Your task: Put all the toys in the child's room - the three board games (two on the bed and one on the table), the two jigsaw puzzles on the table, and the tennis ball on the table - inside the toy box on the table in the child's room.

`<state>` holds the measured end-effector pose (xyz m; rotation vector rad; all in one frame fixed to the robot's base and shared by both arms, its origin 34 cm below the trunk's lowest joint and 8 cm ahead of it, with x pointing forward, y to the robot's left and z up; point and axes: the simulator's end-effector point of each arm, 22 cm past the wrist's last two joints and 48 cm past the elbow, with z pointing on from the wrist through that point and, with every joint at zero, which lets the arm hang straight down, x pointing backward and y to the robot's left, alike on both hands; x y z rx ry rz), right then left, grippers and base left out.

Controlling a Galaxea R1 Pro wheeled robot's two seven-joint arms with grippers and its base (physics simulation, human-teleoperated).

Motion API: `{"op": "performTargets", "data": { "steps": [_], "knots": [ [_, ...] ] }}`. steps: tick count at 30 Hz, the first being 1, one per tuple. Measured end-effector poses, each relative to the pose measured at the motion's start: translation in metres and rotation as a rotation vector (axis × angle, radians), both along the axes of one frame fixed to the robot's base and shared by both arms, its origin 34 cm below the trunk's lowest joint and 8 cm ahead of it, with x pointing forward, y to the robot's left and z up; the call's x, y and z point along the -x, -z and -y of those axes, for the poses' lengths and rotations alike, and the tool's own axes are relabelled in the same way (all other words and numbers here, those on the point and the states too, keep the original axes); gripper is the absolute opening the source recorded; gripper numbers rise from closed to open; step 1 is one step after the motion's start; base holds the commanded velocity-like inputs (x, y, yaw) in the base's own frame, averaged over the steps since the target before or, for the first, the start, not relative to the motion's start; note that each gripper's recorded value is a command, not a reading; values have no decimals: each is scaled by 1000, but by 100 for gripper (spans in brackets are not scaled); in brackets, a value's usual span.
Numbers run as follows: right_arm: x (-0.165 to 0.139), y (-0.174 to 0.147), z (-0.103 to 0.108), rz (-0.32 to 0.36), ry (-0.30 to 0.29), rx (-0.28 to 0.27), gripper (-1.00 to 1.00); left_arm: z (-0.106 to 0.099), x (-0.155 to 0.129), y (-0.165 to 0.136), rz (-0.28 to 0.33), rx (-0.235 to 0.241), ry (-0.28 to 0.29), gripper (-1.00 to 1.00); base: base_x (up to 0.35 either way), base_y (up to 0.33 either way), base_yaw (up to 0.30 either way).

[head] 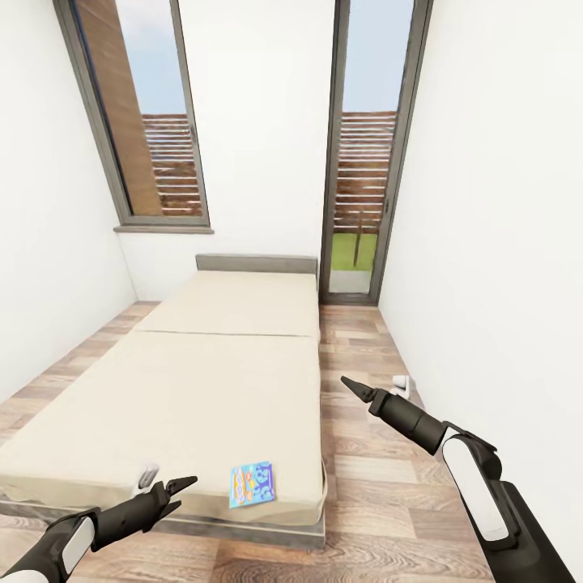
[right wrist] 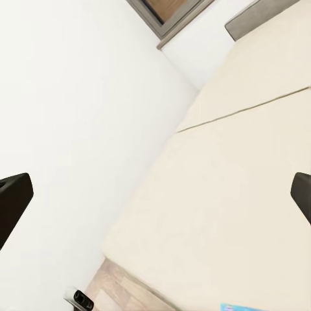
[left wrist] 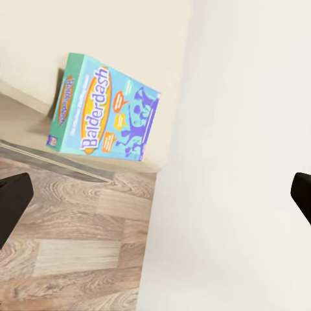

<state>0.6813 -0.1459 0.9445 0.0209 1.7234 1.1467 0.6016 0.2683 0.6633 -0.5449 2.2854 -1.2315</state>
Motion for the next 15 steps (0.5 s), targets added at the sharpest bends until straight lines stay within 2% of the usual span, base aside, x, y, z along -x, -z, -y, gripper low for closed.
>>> {"op": "performTargets", "data": {
  "steps": [15],
  "knots": [
    [2,26,0,1,0,0,100,1,2,26,0,1,1,100,0,0,0]
  ]
}}
